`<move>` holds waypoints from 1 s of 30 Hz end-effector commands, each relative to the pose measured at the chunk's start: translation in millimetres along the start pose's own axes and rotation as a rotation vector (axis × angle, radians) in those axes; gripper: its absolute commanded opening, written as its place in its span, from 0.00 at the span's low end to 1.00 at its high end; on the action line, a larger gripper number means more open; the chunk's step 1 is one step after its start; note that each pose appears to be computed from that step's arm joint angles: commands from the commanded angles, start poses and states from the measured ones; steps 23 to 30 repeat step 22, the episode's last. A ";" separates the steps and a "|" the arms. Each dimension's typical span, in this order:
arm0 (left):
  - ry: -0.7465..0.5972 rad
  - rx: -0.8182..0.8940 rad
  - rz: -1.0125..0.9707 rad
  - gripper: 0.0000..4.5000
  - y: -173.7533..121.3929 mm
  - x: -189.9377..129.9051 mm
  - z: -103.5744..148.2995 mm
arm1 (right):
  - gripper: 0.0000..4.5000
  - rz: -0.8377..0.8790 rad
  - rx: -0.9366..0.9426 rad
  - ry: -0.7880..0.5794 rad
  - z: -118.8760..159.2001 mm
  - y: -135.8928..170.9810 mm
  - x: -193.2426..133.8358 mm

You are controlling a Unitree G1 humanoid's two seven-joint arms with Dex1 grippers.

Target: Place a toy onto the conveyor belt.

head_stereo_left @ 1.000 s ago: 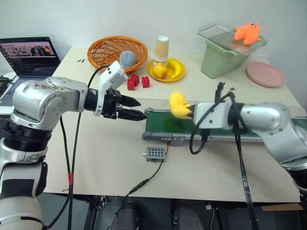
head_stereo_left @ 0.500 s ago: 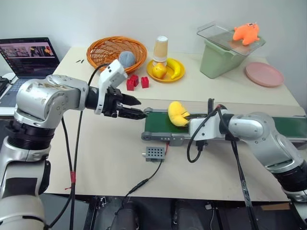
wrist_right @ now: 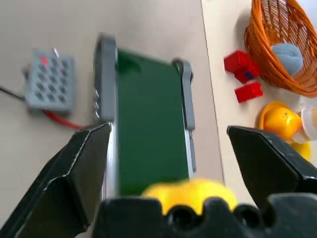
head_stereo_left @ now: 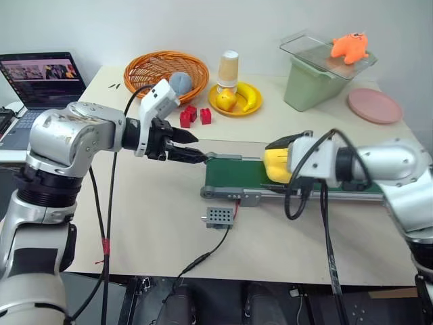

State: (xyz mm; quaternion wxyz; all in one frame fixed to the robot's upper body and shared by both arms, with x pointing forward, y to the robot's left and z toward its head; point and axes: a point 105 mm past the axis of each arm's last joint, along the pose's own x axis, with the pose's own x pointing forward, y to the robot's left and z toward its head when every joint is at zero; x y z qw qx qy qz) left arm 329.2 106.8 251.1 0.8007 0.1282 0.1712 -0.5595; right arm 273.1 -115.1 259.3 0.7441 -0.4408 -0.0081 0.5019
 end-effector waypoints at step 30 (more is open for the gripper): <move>-0.244 0.337 0.193 0.81 15.1 -14.2 15.3 | 0.99 -0.460 0.597 -0.100 -46.9 -44.1 -76.8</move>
